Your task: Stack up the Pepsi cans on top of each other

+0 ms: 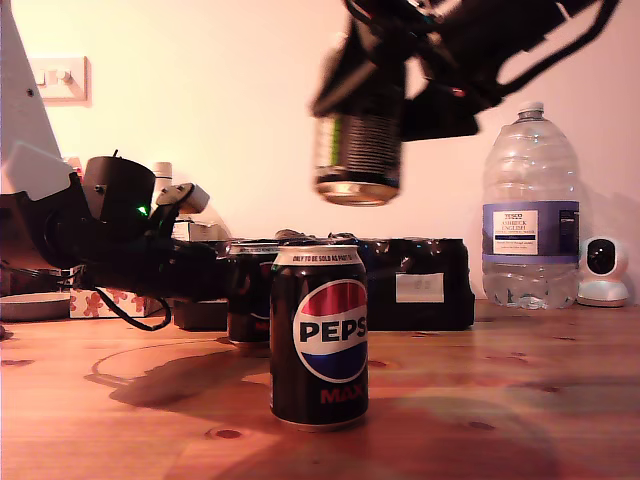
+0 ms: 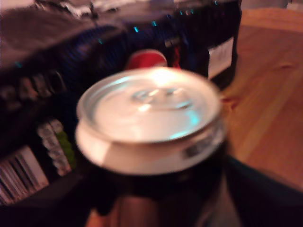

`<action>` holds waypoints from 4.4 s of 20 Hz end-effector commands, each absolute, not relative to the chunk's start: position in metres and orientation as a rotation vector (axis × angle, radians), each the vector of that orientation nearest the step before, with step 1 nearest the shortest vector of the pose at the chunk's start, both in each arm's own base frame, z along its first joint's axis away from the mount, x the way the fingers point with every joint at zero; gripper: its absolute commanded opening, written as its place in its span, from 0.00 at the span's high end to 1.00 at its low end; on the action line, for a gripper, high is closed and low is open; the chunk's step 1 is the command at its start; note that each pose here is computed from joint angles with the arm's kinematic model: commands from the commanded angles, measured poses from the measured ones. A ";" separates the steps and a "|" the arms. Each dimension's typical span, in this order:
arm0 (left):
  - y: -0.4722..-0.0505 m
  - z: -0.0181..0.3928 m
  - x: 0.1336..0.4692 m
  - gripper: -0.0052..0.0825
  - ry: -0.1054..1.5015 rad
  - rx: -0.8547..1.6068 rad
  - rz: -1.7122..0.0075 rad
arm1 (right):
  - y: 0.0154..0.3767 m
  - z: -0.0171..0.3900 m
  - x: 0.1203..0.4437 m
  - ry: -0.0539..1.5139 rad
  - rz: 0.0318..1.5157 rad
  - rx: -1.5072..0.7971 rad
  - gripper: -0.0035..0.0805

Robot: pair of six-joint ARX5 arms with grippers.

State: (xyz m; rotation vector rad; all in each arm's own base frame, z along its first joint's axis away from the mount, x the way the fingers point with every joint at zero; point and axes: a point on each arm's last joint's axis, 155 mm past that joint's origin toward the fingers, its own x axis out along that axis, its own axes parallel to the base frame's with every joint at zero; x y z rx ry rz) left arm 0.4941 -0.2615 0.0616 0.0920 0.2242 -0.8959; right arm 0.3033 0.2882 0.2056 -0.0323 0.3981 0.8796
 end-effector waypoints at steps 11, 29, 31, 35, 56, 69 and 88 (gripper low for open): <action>-0.268 0.044 0.486 0.54 0.256 0.089 -0.927 | 0.305 0.232 0.287 0.315 0.954 -0.095 0.73; -0.267 0.044 0.486 0.54 0.263 0.073 -0.927 | 0.323 0.219 0.291 0.234 0.956 -0.176 0.80; -0.267 0.044 0.486 0.54 0.263 0.074 -0.927 | 0.322 0.215 0.289 0.231 0.956 -0.168 0.80; -0.265 0.045 0.488 0.54 0.262 0.073 -0.923 | 0.322 0.212 0.287 0.199 0.944 -0.137 0.80; -0.261 0.101 0.475 0.60 0.242 -0.001 -1.017 | 0.308 0.181 0.282 0.225 0.892 -0.068 0.81; -0.264 0.130 0.465 0.60 0.242 0.087 -0.999 | 0.299 0.153 0.280 0.314 0.867 -0.140 0.81; -0.277 0.157 0.452 0.60 0.203 0.142 -1.011 | 0.299 0.155 0.285 0.347 0.850 -0.213 0.81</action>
